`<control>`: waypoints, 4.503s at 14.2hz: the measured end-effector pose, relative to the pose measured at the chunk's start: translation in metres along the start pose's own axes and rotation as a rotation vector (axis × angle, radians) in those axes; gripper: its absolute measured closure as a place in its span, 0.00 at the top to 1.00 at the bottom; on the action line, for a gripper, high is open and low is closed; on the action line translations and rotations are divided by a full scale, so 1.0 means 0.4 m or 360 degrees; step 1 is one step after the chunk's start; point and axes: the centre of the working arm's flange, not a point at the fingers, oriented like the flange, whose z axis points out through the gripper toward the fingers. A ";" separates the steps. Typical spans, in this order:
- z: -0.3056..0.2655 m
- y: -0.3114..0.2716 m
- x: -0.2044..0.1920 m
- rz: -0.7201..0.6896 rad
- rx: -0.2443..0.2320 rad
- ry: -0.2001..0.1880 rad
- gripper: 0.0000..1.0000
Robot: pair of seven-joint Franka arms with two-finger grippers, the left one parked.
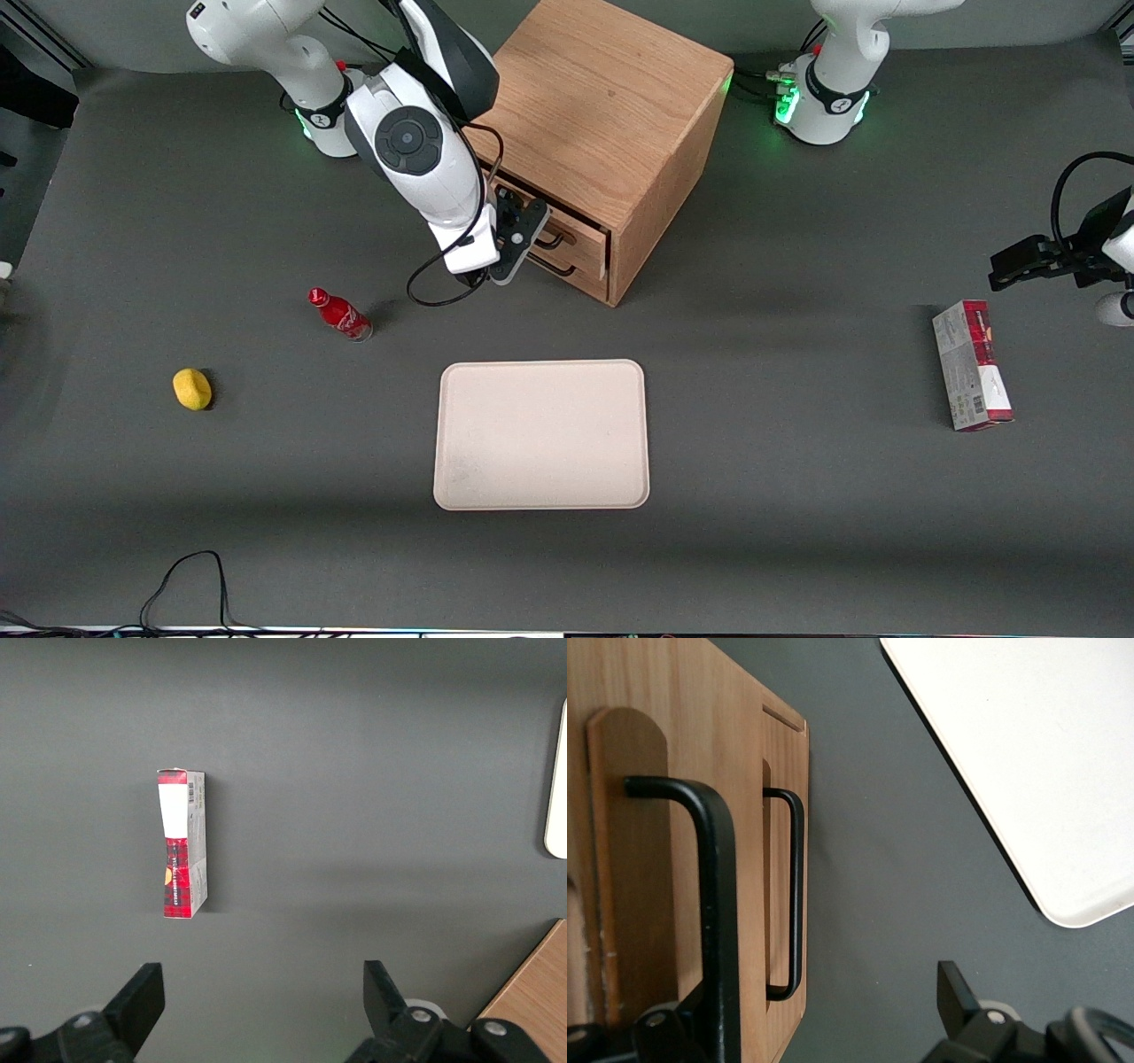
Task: Open upper drawer
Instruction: 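Pull the upper drawer outward from the cabinet with the right gripper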
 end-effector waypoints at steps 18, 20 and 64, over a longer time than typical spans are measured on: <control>-0.032 0.209 -0.019 0.0132 -0.0103 -0.0005 1.00; -0.037 0.232 -0.018 0.0114 -0.0100 -0.0013 1.00; -0.083 0.528 -0.048 0.0172 -0.0064 0.0035 1.00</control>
